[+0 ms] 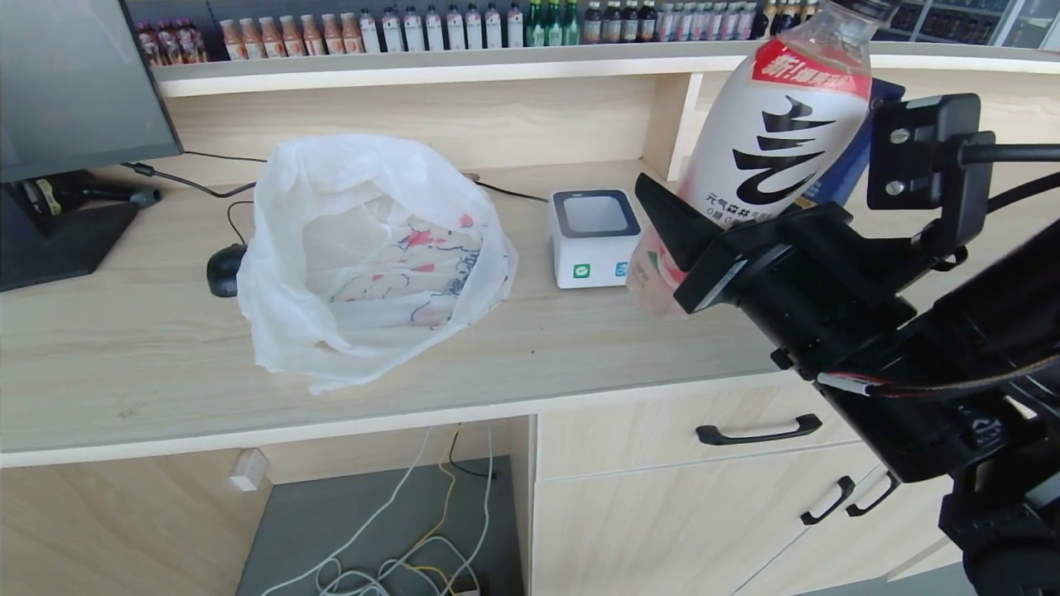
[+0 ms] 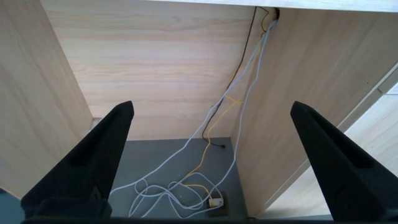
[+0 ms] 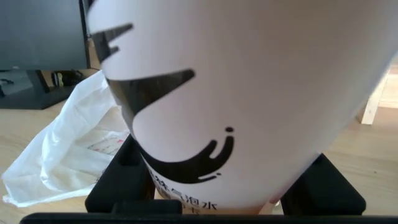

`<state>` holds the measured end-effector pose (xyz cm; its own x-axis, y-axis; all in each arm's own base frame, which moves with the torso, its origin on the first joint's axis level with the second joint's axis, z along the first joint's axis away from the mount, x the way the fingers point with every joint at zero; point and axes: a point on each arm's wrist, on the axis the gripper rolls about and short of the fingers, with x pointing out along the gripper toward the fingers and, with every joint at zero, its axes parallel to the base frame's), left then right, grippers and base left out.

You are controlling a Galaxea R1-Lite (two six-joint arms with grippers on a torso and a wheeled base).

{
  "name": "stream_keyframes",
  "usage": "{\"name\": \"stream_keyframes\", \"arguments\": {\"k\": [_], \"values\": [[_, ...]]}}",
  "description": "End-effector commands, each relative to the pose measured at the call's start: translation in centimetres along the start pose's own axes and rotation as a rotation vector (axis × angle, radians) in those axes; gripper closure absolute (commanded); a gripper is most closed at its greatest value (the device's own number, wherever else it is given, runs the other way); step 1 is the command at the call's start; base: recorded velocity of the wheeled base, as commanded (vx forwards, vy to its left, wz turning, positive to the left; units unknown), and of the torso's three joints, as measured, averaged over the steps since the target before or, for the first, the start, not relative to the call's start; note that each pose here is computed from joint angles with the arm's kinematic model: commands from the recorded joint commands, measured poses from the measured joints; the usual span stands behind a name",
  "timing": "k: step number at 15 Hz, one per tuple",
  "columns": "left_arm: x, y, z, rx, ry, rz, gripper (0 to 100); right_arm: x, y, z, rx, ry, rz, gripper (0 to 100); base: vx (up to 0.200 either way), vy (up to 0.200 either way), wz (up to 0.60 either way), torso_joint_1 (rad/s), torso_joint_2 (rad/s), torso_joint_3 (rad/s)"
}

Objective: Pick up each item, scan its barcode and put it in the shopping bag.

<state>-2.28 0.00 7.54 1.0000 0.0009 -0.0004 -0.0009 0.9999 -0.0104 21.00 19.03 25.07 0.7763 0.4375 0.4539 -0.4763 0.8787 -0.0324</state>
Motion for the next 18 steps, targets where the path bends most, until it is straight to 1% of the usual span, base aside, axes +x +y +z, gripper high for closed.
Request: {"name": "stream_keyframes", "arguments": {"k": [1,9,12,13,14,16,18], "values": [[0.0,0.0,0.0,0.0,0.001,0.001,0,0.0,0.0,0.1,0.002,-0.006,0.001,100,0.0,0.0,0.0,0.0,0.0,0.0],[0.0,0.0,0.0,0.0,0.0,-0.001,0,0.4,0.2,0.2,0.002,-0.002,0.002,100,0.0,0.0,0.0,0.0,0.0,0.0],[0.0,0.0,0.0,0.0,0.001,-0.001,0,2.2,0.5,0.2,0.005,-0.009,0.002,100,0.0,0.0,0.0,0.0,0.0,0.0],[0.0,0.0,0.0,0.0,0.001,0.001,0,2.5,0.7,0.0,0.006,-0.005,0.004,100,0.0,0.0,0.0,0.0,0.0,0.0],[0.0,0.0,0.0,0.0,0.001,-0.001,0,3.2,0.9,-0.7,-0.001,0.015,0.004,100,0.0,0.0,0.0,0.0,0.0,0.0],[0.0,0.0,0.0,0.0,0.0,-0.001,0,4.0,0.6,-1.6,-0.014,0.042,-0.008,100,0.0,0.0,0.0,0.0,0.0,0.0],[0.0,0.0,0.0,0.0,0.0,-0.001,0,5.0,0.4,-1.7,-0.02,0.049,-0.019,100,0.0,0.0,0.0,0.0,0.0,0.0]]}}
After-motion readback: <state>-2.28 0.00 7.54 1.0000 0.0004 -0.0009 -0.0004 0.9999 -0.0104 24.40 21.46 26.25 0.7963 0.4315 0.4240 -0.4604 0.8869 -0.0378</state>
